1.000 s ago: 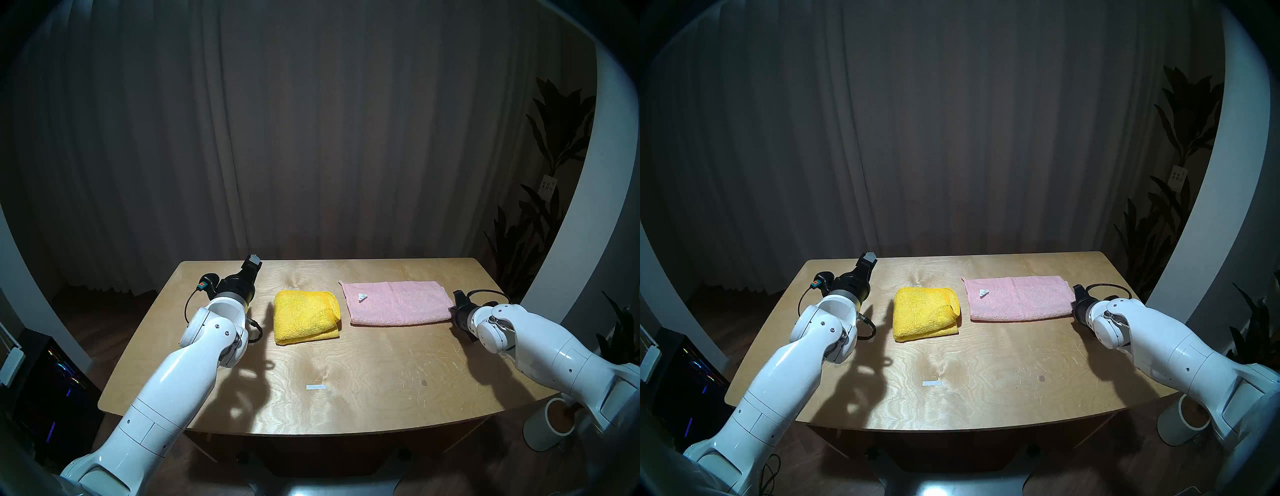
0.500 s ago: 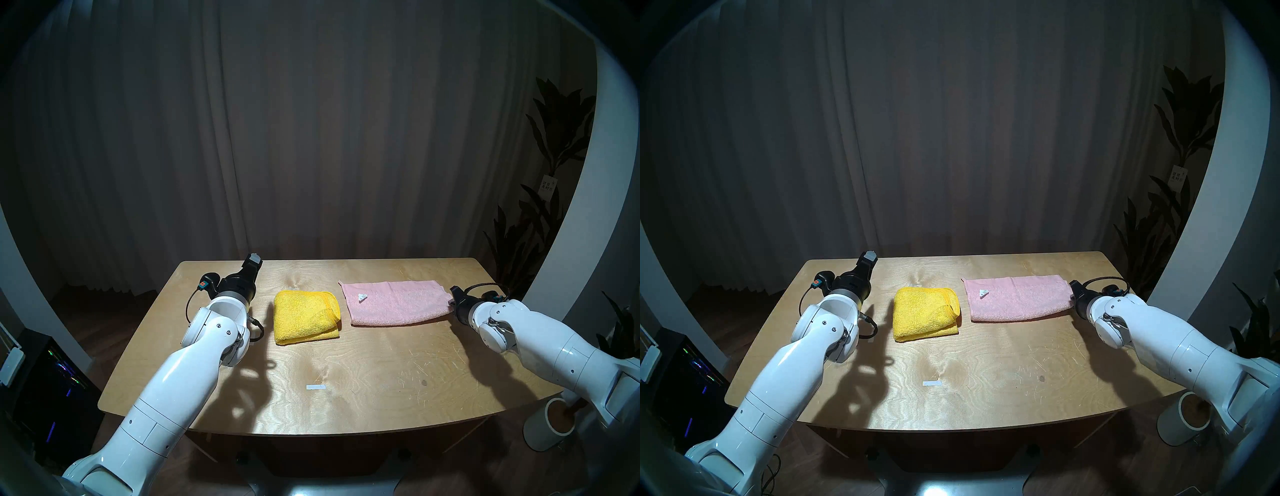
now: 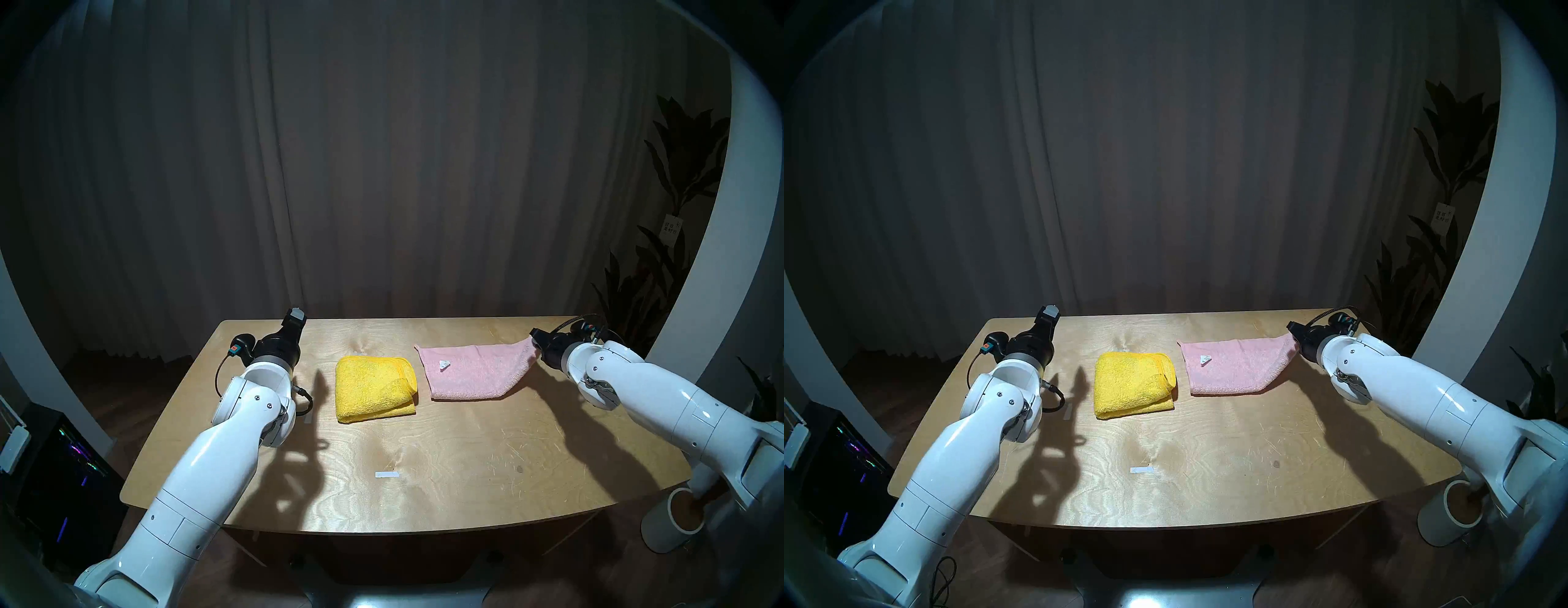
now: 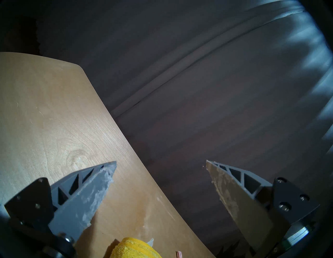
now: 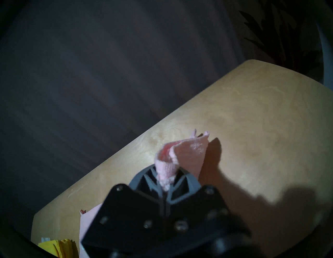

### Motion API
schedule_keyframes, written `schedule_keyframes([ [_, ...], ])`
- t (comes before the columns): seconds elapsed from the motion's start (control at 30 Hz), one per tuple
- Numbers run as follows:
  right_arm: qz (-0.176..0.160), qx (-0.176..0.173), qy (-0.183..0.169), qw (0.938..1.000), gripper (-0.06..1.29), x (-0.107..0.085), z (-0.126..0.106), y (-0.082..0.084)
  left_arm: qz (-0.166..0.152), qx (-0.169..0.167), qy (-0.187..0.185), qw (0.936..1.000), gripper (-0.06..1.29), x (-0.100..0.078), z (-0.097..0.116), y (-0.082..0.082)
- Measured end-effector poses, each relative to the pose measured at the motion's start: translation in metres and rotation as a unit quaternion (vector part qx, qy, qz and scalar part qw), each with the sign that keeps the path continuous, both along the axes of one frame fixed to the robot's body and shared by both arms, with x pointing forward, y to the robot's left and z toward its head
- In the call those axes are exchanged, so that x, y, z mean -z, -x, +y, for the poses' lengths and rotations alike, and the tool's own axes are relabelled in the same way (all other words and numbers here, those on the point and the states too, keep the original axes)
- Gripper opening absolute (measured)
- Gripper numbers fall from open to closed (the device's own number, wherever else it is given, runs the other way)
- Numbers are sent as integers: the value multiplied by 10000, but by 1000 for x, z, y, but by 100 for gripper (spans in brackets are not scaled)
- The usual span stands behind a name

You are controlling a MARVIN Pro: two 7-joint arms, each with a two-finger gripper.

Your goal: Fold each towel twice and stack them on table

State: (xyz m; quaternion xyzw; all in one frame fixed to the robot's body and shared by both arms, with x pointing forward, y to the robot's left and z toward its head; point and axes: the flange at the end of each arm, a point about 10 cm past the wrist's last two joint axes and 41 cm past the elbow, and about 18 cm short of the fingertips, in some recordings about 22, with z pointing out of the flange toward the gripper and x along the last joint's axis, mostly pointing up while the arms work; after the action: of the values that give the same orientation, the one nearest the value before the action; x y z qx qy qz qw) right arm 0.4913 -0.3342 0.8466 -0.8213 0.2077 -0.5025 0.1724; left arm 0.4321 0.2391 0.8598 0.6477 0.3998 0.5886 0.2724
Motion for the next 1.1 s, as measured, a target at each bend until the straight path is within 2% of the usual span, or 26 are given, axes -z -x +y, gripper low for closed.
schedule_keyframes([
  [0.33, 251, -783, 550, 9951, -3, 10, 41, -11, 14, -315, 160, 9994, 125, 3, 22, 11],
  [0.67, 375, -1703, 1036, 9792, -3, 16, 86, -13, -63, -716, 233, 9971, 125, 1, 52, 27],
  [0.83, 454, -1940, 1219, 9723, -3, 21, 96, -17, -112, -876, 215, 9959, 125, -1, 62, 35],
  [1.1, 486, -2306, 1322, 9628, -3, 23, 115, -20, -163, -1050, 170, 9942, 125, -3, 73, 45],
])
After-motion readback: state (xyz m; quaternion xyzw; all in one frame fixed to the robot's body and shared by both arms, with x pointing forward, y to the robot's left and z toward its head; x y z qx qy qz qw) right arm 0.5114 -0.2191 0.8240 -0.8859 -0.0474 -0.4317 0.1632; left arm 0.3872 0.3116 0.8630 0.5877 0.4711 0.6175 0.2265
